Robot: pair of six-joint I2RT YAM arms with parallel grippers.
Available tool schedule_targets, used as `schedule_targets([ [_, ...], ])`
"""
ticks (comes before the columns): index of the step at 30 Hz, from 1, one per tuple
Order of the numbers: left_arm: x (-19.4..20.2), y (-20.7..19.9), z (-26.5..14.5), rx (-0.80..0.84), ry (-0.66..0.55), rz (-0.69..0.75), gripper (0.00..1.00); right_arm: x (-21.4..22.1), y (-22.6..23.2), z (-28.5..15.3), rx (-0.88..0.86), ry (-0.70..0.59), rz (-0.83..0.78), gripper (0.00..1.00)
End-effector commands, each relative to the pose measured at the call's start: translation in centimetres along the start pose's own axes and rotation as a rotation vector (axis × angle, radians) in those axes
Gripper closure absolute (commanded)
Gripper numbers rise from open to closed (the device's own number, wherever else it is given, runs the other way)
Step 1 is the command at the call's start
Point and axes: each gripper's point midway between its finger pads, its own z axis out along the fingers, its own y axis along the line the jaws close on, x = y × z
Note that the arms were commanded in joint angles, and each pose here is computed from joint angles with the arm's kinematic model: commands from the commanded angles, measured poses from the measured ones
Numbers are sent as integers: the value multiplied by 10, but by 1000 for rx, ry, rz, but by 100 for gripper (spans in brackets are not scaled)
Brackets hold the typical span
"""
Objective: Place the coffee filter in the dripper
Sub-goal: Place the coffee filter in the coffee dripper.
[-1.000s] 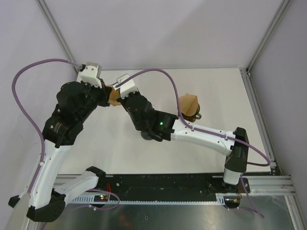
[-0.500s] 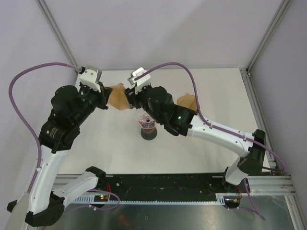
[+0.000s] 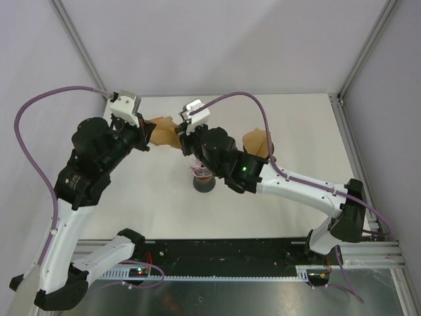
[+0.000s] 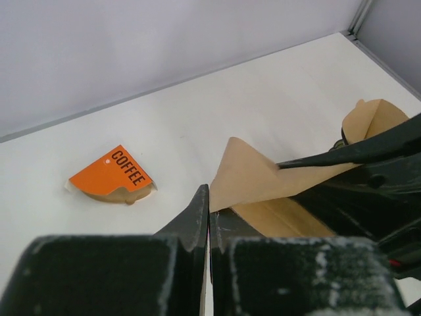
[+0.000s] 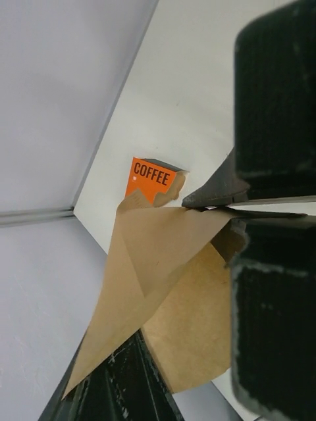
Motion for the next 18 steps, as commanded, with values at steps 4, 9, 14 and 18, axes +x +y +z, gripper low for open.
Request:
schedule_targets([
  [4,-6,14,-3,-74,-39,6,100,-34,-41,-31,133,-32,64,95],
  [9,-6,12,-3,-61,-40,25,100,-33,-47,-33,150,-5,55,77],
  [14,-3,2,-2,-7,-33,17,100,-36,-25,-30,27,-20,17,61],
  [18,-2,-1,-2,13,-29,17,100,-39,-15,-33,-6,-32,-1,57],
])
